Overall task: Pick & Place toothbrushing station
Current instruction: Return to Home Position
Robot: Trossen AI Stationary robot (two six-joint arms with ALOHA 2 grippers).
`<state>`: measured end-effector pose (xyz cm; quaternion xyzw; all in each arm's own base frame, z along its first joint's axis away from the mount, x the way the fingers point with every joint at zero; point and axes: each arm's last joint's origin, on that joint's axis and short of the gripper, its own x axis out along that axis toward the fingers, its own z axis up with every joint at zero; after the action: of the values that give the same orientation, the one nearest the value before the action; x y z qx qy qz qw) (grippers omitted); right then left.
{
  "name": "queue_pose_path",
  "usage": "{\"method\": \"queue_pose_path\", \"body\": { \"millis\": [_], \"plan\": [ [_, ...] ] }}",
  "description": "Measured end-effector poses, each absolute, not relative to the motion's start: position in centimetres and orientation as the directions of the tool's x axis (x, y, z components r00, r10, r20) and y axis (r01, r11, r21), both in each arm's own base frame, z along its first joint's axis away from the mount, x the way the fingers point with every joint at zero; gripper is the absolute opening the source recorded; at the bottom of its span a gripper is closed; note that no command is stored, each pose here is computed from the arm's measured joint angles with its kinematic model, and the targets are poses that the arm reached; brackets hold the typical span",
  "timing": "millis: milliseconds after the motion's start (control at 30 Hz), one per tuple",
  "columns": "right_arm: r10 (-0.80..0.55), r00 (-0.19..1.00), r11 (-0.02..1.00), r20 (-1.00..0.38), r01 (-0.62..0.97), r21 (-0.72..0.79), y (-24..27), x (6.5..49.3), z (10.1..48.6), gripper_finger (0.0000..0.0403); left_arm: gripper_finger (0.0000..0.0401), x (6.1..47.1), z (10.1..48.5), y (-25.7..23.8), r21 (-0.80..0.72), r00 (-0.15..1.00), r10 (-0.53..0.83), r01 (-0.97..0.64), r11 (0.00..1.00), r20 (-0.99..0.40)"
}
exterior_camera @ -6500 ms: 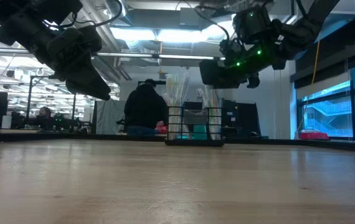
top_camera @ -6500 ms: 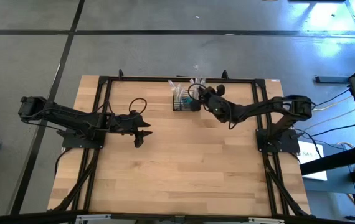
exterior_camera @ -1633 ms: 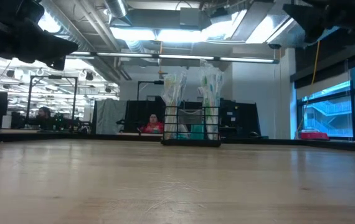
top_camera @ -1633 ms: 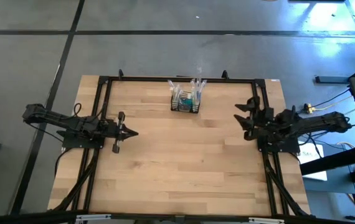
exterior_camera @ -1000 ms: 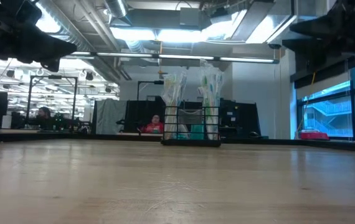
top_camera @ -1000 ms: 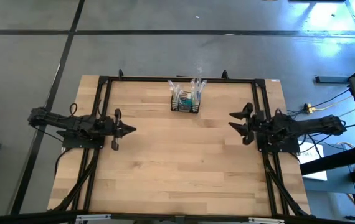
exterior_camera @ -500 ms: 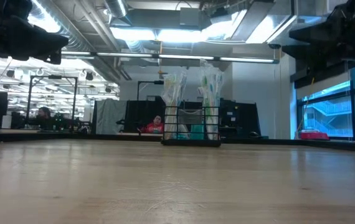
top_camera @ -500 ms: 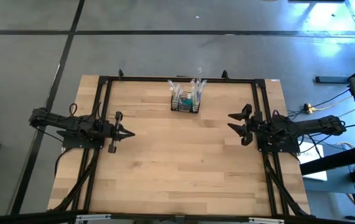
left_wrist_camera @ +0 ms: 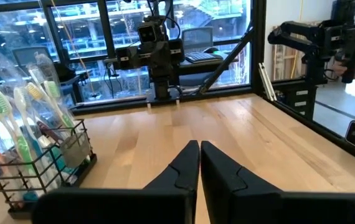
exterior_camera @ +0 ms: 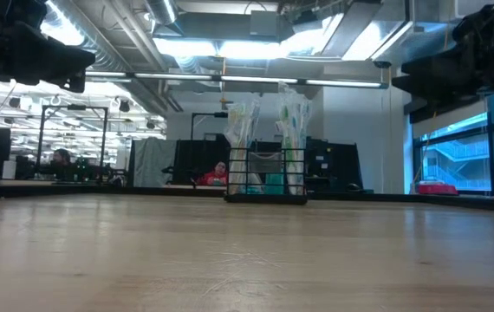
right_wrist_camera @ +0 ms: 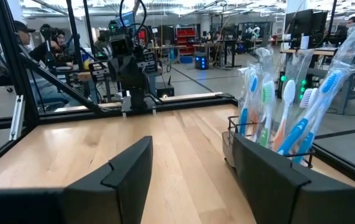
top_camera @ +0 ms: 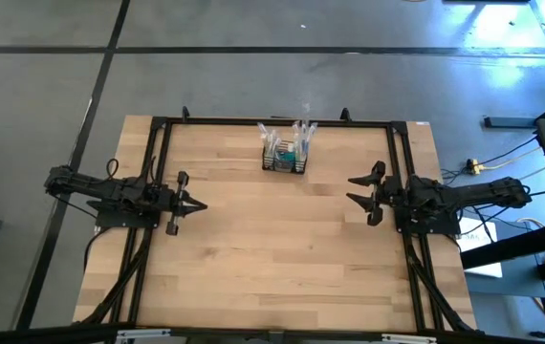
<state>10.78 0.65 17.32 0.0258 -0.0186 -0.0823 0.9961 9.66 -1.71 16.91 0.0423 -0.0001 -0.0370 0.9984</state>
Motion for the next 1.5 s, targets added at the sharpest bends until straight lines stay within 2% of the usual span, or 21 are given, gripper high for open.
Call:
{"method": "queue_pose_path", "body": {
  "millis": [1500],
  "plan": [
    [-0.164, 0.986, 0.985, 0.034, 0.162, 0.052, 0.65, 10.78, 17.35, 0.0223, 0.0011, 9.67, 16.86, -1.71, 0.084, 0.997, -0.074, 0.074, 0.994, -0.005]
  ]
}}
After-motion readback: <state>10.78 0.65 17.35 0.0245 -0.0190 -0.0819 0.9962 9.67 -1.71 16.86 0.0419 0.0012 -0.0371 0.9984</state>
